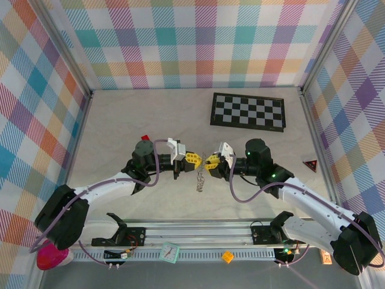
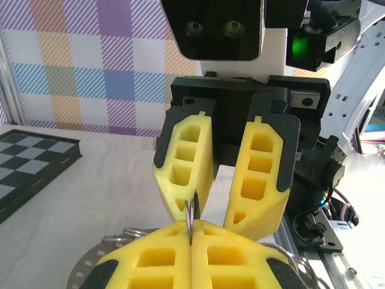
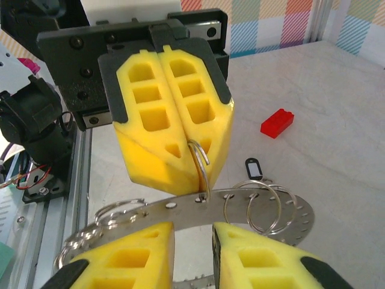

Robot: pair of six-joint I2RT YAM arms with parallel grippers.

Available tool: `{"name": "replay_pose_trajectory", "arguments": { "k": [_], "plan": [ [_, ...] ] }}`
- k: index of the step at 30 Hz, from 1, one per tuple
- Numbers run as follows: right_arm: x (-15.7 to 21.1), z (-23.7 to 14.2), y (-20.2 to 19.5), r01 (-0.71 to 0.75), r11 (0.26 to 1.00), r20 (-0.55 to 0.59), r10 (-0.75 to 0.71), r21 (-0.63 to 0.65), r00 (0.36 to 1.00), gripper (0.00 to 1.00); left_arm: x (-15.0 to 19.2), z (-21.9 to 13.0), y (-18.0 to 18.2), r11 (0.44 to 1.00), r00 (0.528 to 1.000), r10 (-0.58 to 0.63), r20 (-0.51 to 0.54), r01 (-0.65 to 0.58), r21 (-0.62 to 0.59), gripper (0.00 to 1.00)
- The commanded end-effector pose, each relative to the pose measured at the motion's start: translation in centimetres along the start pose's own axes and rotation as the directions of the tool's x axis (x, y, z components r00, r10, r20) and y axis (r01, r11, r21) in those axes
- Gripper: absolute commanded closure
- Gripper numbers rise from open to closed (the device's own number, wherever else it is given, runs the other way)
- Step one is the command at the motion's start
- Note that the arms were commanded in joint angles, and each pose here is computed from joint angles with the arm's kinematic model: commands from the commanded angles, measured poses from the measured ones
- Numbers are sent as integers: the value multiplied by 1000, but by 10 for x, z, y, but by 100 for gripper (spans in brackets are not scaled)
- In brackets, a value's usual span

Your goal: Put the keys on the keyring

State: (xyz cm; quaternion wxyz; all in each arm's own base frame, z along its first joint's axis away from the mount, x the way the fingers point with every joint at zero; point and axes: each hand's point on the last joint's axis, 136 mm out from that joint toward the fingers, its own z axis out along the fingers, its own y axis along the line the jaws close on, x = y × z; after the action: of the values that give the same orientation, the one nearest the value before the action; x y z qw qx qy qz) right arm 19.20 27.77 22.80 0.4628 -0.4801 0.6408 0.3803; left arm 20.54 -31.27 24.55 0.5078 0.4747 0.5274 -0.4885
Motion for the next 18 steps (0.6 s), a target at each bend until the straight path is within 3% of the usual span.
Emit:
{"name": "replay_pose_trajectory", "arguments": {
  "k": [1,10,15,18],
  "plan": [
    [-11,-1,4,26,1000,43,-26,-11,999,76,-18,-1,-10,996,994,69,83,-74,55,100],
    [-19,-4,14,34,997,44,-31,-71,999,76,-21,0,-13,993,993,79,92,-87,86,100],
    [-11,-13,-5,78,994,3,-78,81,997,76,-18,1,-11,993,993,81,87,-89,83,100],
    [-12,-20,-1,82,993,1,-83,86,997,74,-16,2,-10,992,993,85,83,-92,83,100]
  ]
}}
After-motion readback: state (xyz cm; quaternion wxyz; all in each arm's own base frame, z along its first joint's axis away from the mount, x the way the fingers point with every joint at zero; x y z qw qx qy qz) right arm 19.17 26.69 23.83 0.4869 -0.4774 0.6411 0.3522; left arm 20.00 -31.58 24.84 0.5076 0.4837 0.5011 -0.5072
